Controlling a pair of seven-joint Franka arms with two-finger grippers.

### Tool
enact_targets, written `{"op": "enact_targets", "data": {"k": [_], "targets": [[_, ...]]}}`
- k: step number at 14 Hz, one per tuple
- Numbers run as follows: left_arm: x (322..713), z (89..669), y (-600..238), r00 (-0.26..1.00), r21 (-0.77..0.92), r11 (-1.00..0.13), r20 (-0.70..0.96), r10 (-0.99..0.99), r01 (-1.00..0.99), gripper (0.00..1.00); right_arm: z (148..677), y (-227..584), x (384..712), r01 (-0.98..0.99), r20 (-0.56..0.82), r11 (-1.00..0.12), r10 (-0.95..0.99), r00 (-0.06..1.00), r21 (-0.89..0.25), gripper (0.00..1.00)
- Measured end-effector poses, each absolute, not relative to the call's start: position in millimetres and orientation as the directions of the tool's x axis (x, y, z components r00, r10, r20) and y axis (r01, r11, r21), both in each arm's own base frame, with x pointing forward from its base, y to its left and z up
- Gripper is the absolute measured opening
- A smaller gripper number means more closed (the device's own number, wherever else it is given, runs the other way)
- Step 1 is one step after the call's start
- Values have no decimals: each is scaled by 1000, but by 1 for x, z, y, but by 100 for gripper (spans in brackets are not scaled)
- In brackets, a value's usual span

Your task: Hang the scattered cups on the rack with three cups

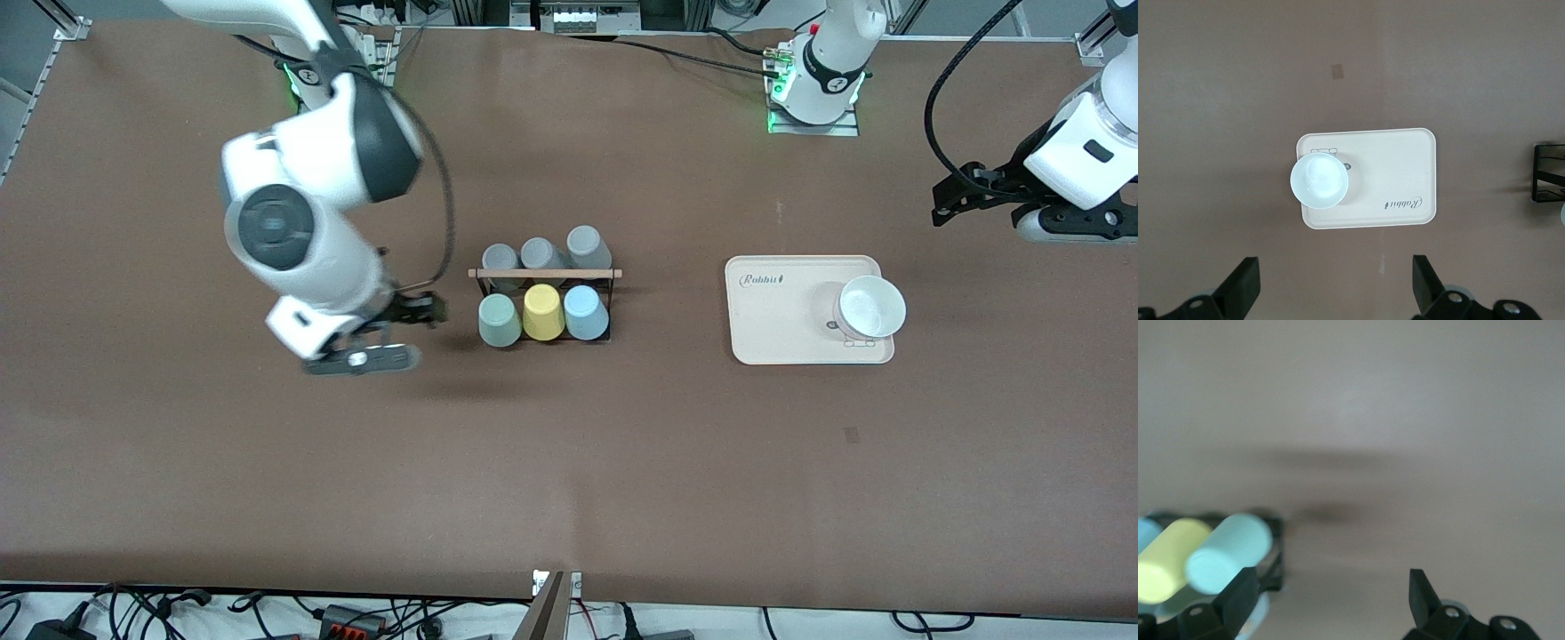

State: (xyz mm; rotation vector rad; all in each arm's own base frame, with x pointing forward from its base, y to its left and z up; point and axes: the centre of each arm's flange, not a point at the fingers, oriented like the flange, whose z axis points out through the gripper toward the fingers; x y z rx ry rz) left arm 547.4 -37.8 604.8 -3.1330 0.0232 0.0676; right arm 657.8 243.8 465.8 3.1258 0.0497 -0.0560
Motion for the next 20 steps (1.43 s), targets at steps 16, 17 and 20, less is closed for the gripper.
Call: {"op": "enact_targets", "data": {"k": [16,17,20], "targets": [[547,605,-38,999,-7,-1000,-43,-15,-16,100,588,-51,655,-111,70,-994,-112,991,-10,100],[547,605,-38,999,-7,-1000,-43,-15,-16,100,597,-51,650,-92,79,-996,-92,993,-10,100],[547,605,-38,999,-7,-1000,-43,-15,-16,100,605,-50,643,-39,81,-999,-39,996,-3,100]]}}
